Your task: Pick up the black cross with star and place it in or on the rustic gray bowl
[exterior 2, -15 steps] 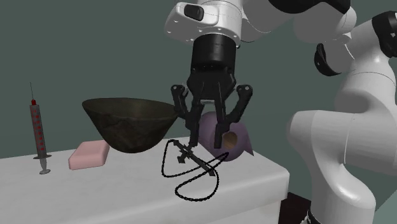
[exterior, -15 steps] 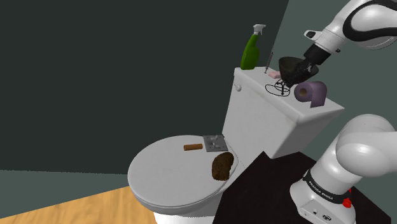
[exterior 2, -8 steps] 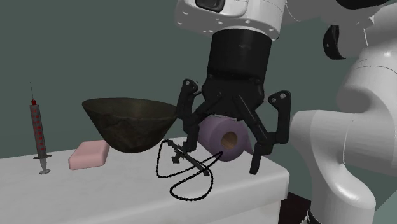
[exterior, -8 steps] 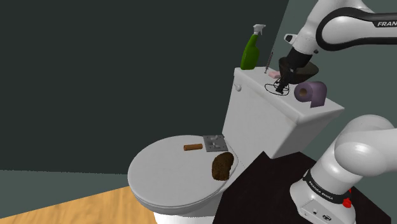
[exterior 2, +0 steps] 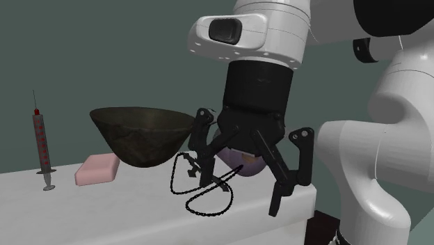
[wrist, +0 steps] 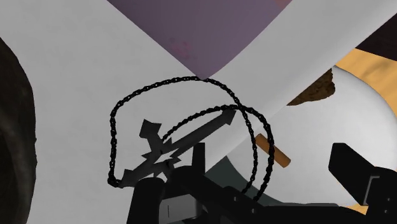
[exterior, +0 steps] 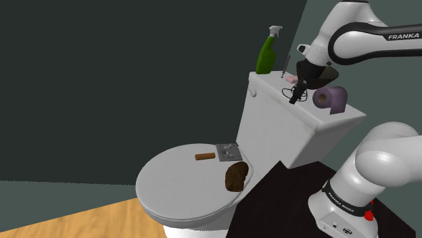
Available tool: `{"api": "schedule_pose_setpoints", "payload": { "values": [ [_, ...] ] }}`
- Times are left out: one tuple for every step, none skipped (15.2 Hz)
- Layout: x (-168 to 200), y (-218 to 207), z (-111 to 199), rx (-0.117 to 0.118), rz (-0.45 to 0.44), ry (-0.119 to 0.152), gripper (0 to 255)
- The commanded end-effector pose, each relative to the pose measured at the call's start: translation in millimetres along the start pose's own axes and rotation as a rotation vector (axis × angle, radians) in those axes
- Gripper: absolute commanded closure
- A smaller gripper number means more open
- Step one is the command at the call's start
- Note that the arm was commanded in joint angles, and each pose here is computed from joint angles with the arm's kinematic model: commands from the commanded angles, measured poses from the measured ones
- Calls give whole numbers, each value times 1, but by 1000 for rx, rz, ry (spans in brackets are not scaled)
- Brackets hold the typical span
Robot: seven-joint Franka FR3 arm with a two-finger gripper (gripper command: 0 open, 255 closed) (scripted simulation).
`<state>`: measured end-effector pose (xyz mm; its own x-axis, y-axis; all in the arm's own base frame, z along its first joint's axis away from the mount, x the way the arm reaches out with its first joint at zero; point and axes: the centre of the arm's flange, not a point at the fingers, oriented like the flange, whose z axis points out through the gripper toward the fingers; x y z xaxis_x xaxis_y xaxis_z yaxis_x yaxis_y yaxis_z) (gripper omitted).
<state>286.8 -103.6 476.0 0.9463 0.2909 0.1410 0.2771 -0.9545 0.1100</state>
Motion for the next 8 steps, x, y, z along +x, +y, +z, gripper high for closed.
{"api": "schedule_pose_setpoints", "payload": {
  "values": [
    [0, 0, 0, 0, 0, 0, 0],
    [0, 0, 0, 0, 0, 0, 0],
    [0, 0, 0, 0, 0, 0, 0],
    [0, 0, 0, 0, 0, 0, 0],
    [0, 0, 0, 0, 0, 0, 0],
    [0, 0, 0, 0, 0, 0, 255],
    [0, 0, 0, 0, 0, 0, 255],
    [0, 0, 0, 0, 0, 0, 255]
  ]
}}
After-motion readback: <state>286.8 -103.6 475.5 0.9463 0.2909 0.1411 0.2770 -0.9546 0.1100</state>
